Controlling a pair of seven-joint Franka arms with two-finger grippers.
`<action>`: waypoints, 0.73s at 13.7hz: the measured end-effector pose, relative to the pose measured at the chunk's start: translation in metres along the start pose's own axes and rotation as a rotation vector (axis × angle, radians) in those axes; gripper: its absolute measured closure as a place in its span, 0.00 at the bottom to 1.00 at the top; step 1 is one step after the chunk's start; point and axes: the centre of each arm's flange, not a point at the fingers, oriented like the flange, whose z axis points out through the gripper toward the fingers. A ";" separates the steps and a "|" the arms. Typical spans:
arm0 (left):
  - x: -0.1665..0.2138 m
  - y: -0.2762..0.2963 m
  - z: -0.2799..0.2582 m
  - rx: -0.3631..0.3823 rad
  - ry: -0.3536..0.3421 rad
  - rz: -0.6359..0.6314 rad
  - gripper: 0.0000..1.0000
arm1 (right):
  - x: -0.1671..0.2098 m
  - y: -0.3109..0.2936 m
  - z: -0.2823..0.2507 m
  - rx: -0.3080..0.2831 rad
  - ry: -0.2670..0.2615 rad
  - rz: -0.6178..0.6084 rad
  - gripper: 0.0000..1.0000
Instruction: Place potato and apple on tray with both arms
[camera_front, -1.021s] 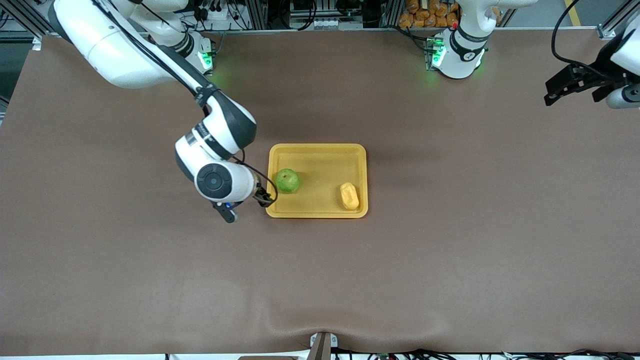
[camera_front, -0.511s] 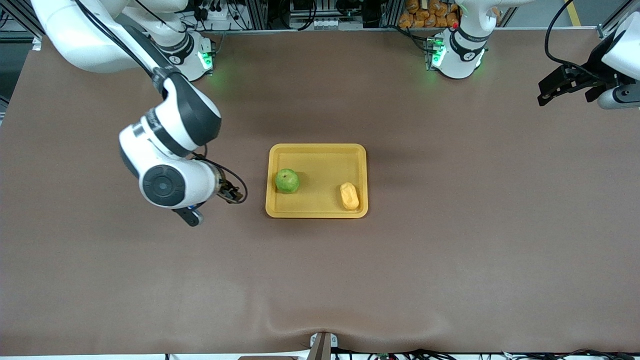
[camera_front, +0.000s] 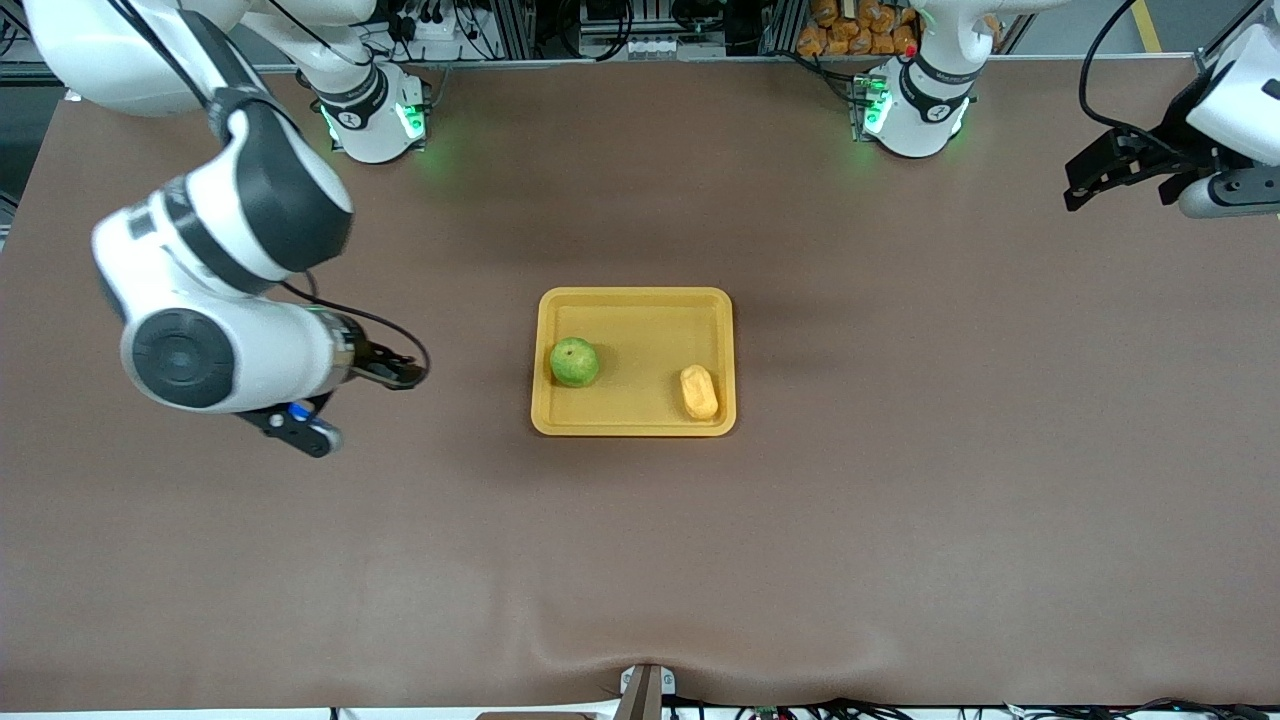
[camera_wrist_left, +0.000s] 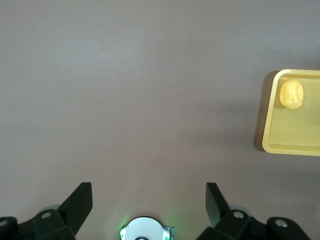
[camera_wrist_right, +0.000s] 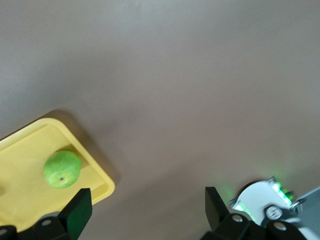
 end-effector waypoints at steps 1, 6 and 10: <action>-0.001 0.005 0.000 0.001 -0.002 0.008 0.00 | 0.005 0.014 -0.010 0.002 0.019 -0.034 0.00; -0.001 0.002 0.000 0.001 -0.002 0.003 0.00 | 0.010 0.078 -0.057 -0.009 0.108 -0.227 0.00; 0.001 -0.007 0.001 0.000 -0.002 -0.014 0.00 | 0.015 0.152 -0.092 0.048 0.130 -0.295 0.00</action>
